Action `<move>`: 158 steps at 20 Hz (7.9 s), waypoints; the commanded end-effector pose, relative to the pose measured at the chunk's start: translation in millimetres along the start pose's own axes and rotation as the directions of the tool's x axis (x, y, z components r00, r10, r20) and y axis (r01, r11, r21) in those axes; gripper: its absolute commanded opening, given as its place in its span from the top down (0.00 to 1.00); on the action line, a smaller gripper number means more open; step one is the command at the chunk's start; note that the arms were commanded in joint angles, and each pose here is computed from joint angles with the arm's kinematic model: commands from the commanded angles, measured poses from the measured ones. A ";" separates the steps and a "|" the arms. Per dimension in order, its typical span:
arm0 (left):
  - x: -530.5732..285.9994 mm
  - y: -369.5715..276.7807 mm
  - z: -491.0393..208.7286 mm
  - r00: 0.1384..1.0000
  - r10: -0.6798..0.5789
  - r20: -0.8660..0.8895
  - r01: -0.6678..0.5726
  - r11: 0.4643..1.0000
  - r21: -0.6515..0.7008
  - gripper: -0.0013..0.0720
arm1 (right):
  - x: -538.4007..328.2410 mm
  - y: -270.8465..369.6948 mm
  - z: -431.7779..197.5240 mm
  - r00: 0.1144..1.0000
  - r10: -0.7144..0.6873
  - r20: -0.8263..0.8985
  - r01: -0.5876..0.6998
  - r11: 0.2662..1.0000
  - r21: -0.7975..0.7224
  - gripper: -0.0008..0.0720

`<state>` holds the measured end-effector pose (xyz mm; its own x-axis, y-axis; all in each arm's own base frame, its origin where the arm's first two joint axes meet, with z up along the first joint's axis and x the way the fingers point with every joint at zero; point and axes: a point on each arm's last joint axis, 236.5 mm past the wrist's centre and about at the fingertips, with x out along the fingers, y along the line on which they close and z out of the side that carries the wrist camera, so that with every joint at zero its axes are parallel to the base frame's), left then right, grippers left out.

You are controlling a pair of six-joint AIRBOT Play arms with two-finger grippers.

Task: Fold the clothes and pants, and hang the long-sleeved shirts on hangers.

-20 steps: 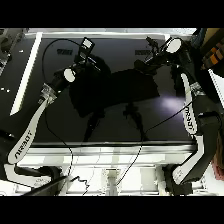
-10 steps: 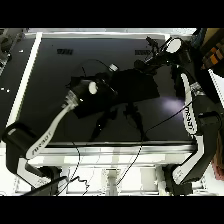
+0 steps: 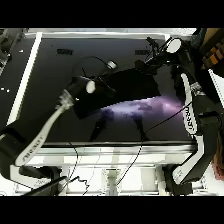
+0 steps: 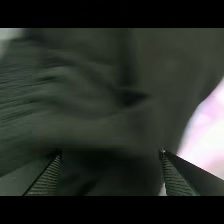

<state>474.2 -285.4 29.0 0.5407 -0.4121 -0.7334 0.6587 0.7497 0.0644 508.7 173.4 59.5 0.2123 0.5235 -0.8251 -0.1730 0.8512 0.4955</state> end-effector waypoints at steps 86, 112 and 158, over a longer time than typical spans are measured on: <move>-124.1 93.3 16.1 0.911 0.004 0.413 0.230 0.827 -0.514 0.96 | 163.7 129.7 -46.8 0.972 0.220 -0.085 -0.228 0.969 -0.095 0.98; -142.4 71.6 65.2 0.847 0.119 0.518 0.141 0.890 -0.434 0.04 | -88.6 -110.4 -50.6 0.987 0.148 -0.061 -0.147 0.989 0.026 0.98; -303.1 183.4 -21.5 0.817 0.462 0.345 -0.394 0.884 -0.252 0.95 | -176.0 31.4 74.3 0.834 0.253 0.490 -0.267 0.963 -0.042 0.98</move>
<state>437.0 -57.1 239.2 0.9030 -0.2918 -0.3155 0.3214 0.9459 0.0451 550.9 183.8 175.6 0.4854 0.7368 -0.4707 -0.3189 0.6505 0.6894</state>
